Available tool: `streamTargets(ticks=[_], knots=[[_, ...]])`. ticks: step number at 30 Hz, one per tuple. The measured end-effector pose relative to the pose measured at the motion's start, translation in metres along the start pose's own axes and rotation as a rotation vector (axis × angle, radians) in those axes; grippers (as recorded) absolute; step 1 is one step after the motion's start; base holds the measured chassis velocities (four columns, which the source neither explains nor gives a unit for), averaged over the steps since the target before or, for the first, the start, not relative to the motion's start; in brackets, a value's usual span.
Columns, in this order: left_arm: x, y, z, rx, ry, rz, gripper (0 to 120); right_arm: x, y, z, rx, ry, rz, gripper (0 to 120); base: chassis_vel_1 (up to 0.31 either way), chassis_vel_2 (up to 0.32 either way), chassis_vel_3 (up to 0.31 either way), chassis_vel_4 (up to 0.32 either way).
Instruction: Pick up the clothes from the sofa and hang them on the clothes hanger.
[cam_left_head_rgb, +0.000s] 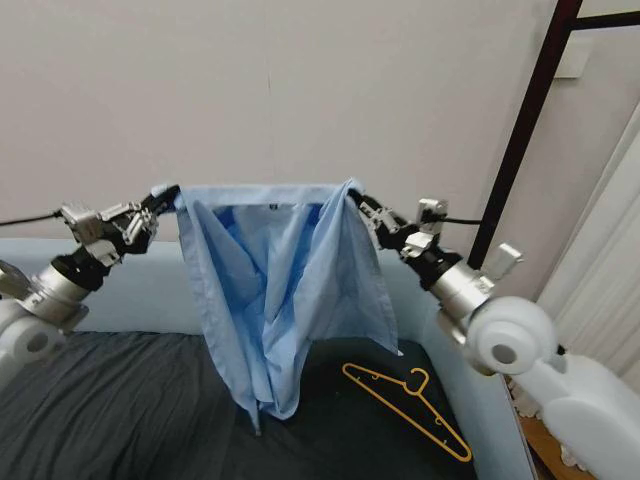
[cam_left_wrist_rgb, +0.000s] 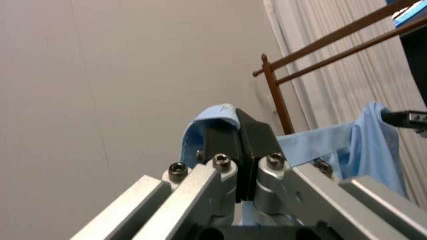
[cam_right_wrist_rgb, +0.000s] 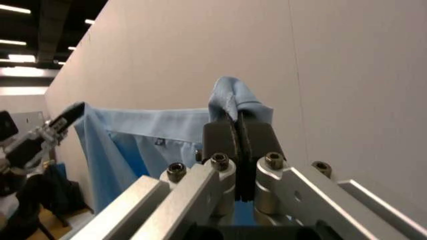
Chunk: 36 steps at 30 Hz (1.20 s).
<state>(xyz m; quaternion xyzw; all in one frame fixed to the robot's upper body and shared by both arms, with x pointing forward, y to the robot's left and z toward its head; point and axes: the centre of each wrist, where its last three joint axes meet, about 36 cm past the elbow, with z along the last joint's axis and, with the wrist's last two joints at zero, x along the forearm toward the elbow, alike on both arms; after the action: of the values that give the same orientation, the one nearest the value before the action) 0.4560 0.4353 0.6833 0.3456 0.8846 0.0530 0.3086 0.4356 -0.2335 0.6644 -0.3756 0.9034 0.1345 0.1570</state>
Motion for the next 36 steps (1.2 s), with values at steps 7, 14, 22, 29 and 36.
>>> streamTargets(ticks=[7,14,22,29,36], knots=[[-0.013,0.012,-0.028,-0.025,-0.021,0.018,0,0.018,0.009,-0.023,0.098,0.056,0.048,0,0.000,0.000,0.000,0.000],[-0.009,0.000,-0.015,-0.020,0.014,0.049,0,0.051,0.026,-0.031,0.255,0.304,0.163,0,0.000,0.000,0.000,0.000],[-0.009,-0.027,-0.002,-0.004,0.029,0.109,0,0.087,0.047,-0.041,0.307,0.417,0.148,0,0.000,0.000,0.000,0.000],[-0.014,-0.038,-0.012,-0.013,-0.019,0.135,0,0.093,0.060,-0.091,0.295,0.370,0.204,0,0.000,0.000,0.000,0.000],[-0.022,-0.039,-0.039,-0.029,-0.098,0.142,0,0.088,0.067,-0.124,0.347,0.290,0.211,0,0.000,0.000,0.000,0.000]])
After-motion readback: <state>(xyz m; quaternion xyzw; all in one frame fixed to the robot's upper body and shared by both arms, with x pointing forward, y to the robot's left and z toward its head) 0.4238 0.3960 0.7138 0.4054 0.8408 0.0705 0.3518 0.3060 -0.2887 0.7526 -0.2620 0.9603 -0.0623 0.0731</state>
